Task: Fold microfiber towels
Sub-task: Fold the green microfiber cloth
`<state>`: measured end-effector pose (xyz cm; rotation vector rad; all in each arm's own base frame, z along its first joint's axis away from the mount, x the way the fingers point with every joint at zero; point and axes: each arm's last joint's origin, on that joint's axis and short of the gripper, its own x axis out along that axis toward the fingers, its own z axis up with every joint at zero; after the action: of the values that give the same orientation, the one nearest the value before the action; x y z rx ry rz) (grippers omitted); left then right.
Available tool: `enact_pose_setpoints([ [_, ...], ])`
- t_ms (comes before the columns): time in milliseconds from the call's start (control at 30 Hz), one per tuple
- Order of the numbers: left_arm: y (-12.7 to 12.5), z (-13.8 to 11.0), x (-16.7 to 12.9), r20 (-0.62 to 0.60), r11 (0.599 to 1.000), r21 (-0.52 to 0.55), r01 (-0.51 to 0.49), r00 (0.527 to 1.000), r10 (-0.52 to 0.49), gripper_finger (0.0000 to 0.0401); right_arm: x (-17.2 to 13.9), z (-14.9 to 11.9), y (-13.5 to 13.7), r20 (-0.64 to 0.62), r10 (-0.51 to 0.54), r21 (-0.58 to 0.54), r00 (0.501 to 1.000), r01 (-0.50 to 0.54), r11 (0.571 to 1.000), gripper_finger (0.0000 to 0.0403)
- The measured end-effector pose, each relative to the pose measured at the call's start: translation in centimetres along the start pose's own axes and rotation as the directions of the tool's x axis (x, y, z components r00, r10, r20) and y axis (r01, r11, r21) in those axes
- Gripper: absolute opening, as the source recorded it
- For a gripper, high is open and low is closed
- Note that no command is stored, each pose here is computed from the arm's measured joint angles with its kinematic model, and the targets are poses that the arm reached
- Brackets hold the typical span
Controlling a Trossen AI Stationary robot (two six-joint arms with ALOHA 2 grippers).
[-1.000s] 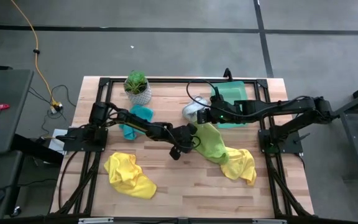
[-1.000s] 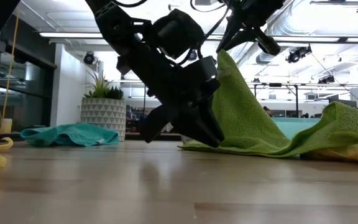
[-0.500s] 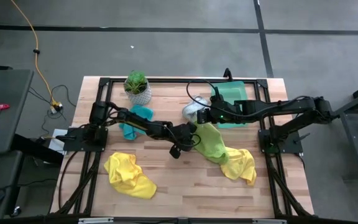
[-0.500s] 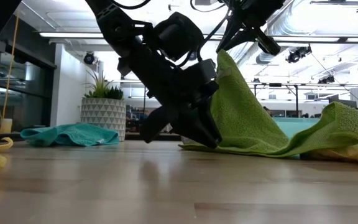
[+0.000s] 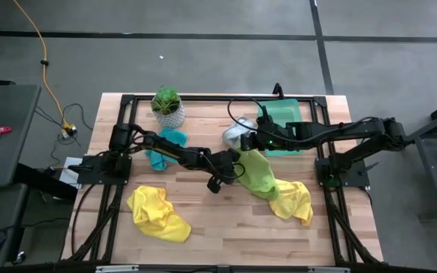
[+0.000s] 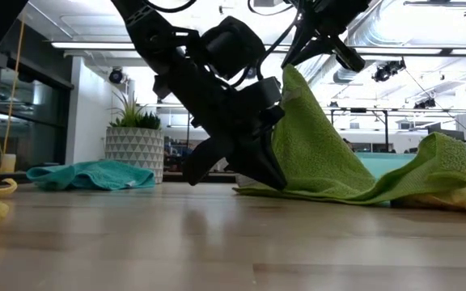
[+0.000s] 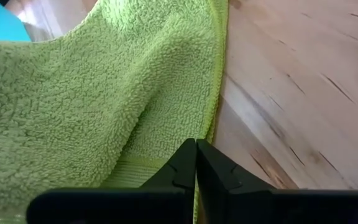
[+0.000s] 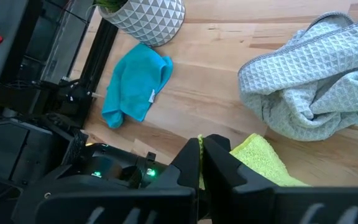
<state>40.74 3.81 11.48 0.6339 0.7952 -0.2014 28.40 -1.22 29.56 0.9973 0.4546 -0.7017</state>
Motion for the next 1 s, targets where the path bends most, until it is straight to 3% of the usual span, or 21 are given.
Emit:
enact_pose_setpoints([
  [267, 0.8, 1.5, -3.7, -0.012, 0.995, -0.095, 0.009, 1.000, -0.010, 0.0000, -0.2, 0.1, 0.4, -0.016, 0.035, -0.043, 0.999, -0.035, 0.998, 0.0000],
  [567, 2.5, 4.1, -14.6, 0.048, 0.989, -0.149, 0.003, 0.999, 0.004, 0.0000, -2.6, 1.9, 2.6, -0.039, 0.073, -0.240, 0.997, -0.080, 0.968, 0.0000],
  [767, 3.2, 5.1, -23.6, 0.180, 0.974, -0.202, -0.103, 0.973, 0.141, 0.0000, -5.4, 3.3, 3.3, -0.028, -0.026, -0.350, 0.999, 0.014, 0.937, 0.0000],
  [900, 3.2, 5.1, -29.2, 0.253, 0.943, -0.240, -0.230, 0.923, 0.290, 0.0000, -6.6, 3.8, 3.1, -0.029, -0.095, -0.371, 0.995, 0.078, 0.925, 0.0000],
  [1000, 3.3, 5.1, -32.5, 0.303, 0.915, -0.302, -0.269, 0.882, 0.360, 0.0000, -6.7, 3.6, 2.8, -0.047, -0.131, -0.361, 0.990, 0.105, 0.927, 0.0000],
])
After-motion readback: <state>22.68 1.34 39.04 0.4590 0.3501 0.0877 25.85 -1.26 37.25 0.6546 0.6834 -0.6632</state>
